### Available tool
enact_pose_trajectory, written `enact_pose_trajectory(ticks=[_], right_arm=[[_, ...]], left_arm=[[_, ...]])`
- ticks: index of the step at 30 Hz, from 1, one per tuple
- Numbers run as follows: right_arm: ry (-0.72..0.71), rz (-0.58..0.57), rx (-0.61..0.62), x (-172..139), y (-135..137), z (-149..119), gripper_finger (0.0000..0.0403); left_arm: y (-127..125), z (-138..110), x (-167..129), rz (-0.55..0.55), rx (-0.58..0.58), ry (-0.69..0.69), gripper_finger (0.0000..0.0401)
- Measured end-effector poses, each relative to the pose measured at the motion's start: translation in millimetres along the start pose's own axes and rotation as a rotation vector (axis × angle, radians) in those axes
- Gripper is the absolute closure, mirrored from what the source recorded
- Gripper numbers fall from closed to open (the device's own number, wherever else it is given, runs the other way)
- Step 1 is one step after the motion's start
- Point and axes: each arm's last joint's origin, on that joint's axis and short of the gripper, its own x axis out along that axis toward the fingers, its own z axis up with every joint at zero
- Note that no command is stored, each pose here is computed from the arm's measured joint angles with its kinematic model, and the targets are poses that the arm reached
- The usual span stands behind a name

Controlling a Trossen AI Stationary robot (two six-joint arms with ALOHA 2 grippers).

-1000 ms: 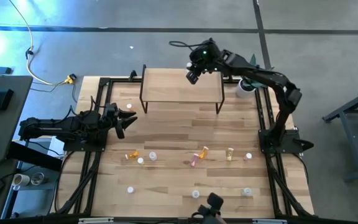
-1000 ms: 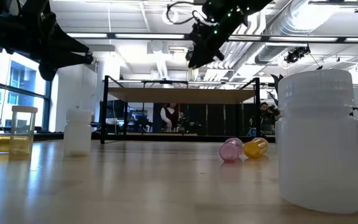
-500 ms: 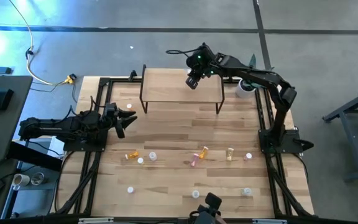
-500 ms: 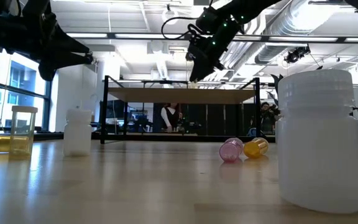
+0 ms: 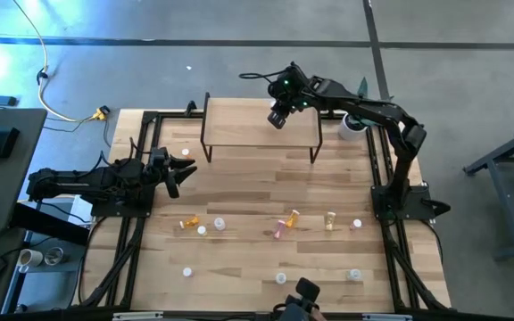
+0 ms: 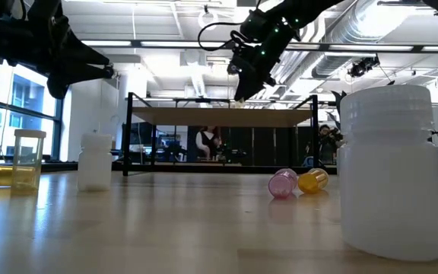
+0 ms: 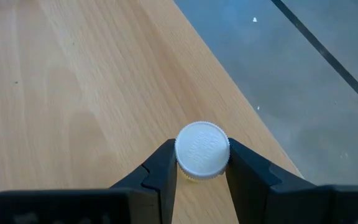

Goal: Pick and place medicine bottles onto shelf by color
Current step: Put the center yellow pill bottle on the shelf, then put the top left orange pill bottle on the shelf

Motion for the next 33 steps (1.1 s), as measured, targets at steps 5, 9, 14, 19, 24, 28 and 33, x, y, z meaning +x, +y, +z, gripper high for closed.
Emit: enact_pose_trajectory(ticks=[5, 9, 14, 19, 24, 28, 33], right_arm=[[0.001, 0.0, -0.005, 0.0, 0.0, -0.1, 0.029], [0.006, -0.001, -0.008, 0.0, -0.1, -0.6, 0.0267], [0.008, -0.001, -0.008, 0.5, 0.1, -1.1, 0.0234], [0.008, 0.0, -0.004, -0.4, 0.0, -0.3, 0.0212], [-0.022, -0.002, 0.0, -9.1, -0.7, 9.0, 0.0206], [-0.037, -0.004, 0.0, -17.9, -1.5, 16.4, 0.0206], [-0.075, -0.007, -0.001, -30.0, -2.6, 27.3, 0.0206]], left_arm=[[0.0, 0.0, 0.0, 0.0, 0.0, 0.0, 0.0259], [0.0, 0.0, 0.0, -0.001, 0.0, 0.0, 0.0259], [-0.3, -0.1, 0.0, -0.01, 0.0, 0.005, 0.0259], [0.0, -0.2, 0.0, -0.003, 0.001, 0.003, 0.0257], [1.0, -2.3, 0.0, 0.009, 0.006, 0.023, 0.0237], [2.0, -4.1, -0.1, 0.02, -0.01, 0.041, 0.0209], [-0.1, 5.8, -3.1, 0.054, 0.032, 0.009, 0.0182]])
